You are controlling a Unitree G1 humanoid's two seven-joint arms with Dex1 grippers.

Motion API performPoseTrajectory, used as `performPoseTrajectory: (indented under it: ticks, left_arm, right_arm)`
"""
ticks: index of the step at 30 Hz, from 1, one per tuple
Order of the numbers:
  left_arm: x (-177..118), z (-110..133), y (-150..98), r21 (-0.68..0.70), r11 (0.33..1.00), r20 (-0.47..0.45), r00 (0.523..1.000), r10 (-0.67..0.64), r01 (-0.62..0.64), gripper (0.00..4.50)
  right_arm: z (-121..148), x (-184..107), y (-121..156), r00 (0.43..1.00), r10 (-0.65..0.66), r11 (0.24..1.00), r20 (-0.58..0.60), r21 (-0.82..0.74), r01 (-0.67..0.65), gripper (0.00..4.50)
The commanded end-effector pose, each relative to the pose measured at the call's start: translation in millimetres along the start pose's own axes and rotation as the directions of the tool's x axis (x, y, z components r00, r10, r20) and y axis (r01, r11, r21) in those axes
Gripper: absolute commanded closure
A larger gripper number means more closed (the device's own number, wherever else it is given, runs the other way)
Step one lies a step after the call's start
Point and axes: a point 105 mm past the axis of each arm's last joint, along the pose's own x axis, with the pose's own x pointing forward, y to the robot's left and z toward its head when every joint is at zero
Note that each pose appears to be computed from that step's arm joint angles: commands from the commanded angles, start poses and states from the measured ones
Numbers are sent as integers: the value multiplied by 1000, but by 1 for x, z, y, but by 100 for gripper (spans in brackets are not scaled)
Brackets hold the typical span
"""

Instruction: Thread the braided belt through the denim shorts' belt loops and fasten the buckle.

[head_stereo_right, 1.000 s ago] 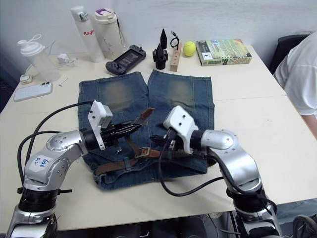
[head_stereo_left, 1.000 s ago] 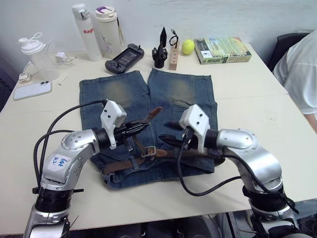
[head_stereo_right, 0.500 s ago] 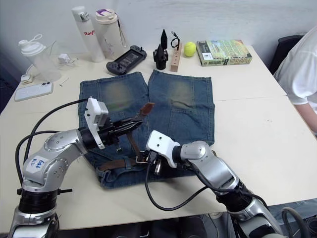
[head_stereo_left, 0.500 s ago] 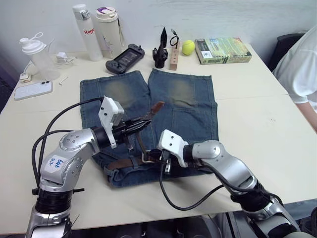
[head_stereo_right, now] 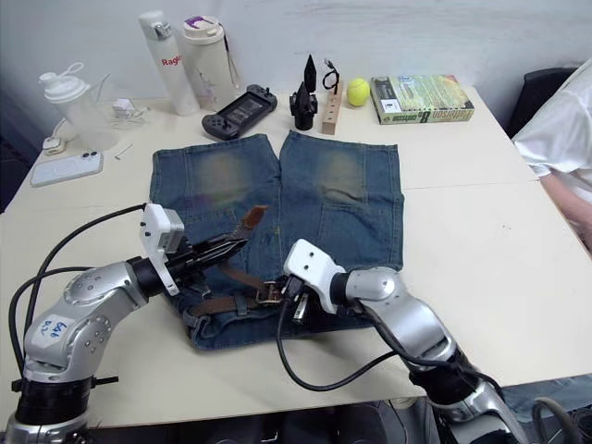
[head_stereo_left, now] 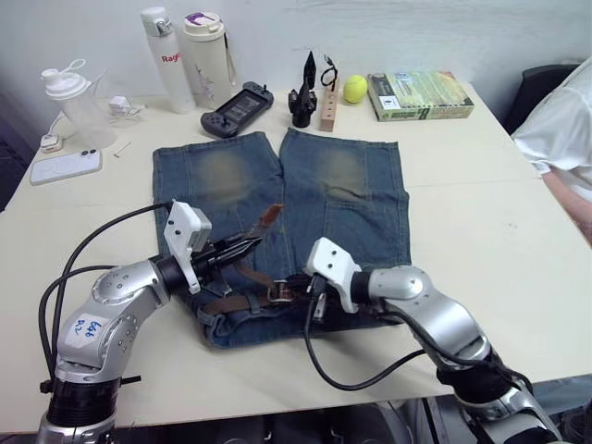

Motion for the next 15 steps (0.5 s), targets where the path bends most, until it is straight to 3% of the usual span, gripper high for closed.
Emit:
performPoseTrajectory:
  ticks: [1,15]
  left_arm:
    - [-1,10,-3,45,999,30,1000,-8,6,416]
    - [1,11,-3,50,999,25,1000,-3,1,416]
  right_arm:
    - [6,-5,9,1000,29,999,12,-21,-29,448]
    - [11,13,10,998,55,994,5,-90,-54,448]
